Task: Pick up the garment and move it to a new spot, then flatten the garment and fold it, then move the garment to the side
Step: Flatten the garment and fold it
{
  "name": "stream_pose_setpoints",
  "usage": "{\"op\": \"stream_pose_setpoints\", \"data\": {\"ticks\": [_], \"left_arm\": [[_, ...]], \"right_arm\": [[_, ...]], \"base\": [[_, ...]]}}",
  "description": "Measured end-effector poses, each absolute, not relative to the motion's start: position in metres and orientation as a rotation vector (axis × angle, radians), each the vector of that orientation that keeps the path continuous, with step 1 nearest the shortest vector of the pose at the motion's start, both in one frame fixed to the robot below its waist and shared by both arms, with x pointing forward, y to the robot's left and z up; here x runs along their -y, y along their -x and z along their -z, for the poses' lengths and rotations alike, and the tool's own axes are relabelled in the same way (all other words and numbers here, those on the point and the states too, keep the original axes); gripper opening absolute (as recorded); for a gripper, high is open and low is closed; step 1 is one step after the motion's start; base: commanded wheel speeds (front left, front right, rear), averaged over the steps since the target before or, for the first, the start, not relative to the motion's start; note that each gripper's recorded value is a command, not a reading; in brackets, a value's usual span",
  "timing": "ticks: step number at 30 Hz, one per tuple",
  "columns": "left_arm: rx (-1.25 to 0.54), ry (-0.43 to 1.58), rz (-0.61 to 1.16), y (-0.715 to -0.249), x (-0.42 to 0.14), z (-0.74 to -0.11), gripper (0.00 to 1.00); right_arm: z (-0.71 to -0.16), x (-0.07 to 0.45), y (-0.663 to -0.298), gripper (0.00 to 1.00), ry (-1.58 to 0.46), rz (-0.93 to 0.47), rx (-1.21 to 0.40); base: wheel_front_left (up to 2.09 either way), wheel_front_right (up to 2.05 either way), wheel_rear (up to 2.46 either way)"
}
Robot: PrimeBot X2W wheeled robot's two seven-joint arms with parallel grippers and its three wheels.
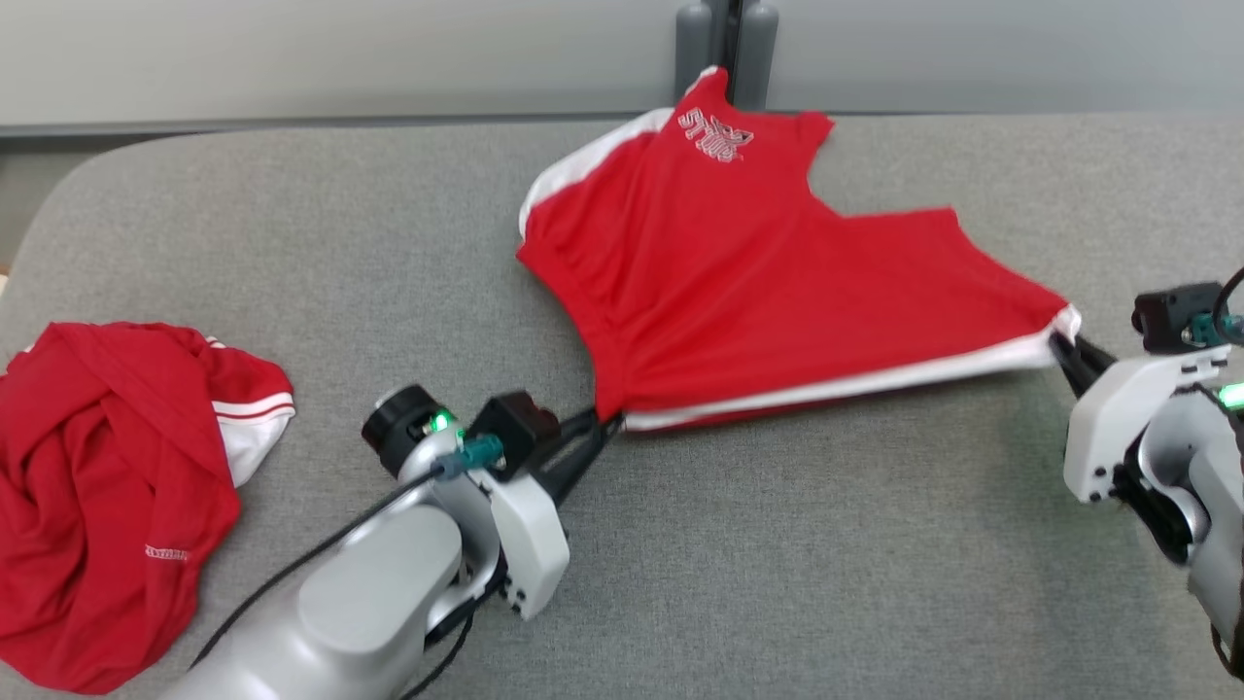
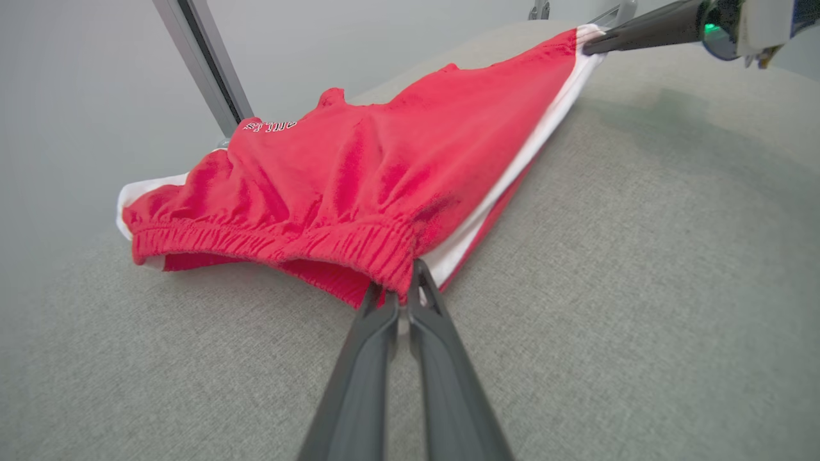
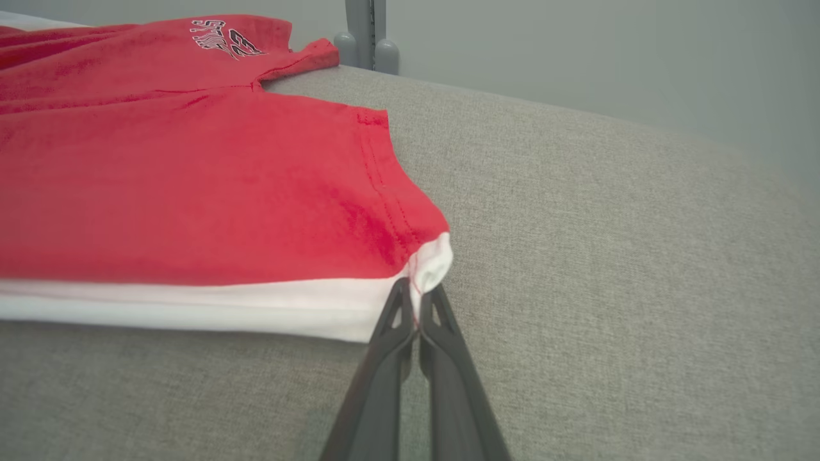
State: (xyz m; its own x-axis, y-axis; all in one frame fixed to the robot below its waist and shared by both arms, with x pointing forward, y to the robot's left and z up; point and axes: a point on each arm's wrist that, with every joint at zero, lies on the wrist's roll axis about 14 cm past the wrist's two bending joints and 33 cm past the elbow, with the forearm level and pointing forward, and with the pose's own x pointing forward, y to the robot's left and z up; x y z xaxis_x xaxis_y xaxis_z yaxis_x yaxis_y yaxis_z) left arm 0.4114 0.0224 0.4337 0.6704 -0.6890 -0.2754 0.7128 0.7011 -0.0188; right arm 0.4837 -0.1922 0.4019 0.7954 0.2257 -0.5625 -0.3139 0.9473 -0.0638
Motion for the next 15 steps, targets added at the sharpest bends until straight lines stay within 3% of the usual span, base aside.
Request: {"op": "stream_pose_setpoints", "data": {"ticks": [15], "left_arm": [[-0.314, -0.06, 0.909, -0.327, -0.012, -0.442, 0.0]], "right_arm": [[-0.408, 0.23, -0.385, 0.0, 0.168, -0.35, -0.873]], "base": [[0.0, 0.0, 0.0]]}}
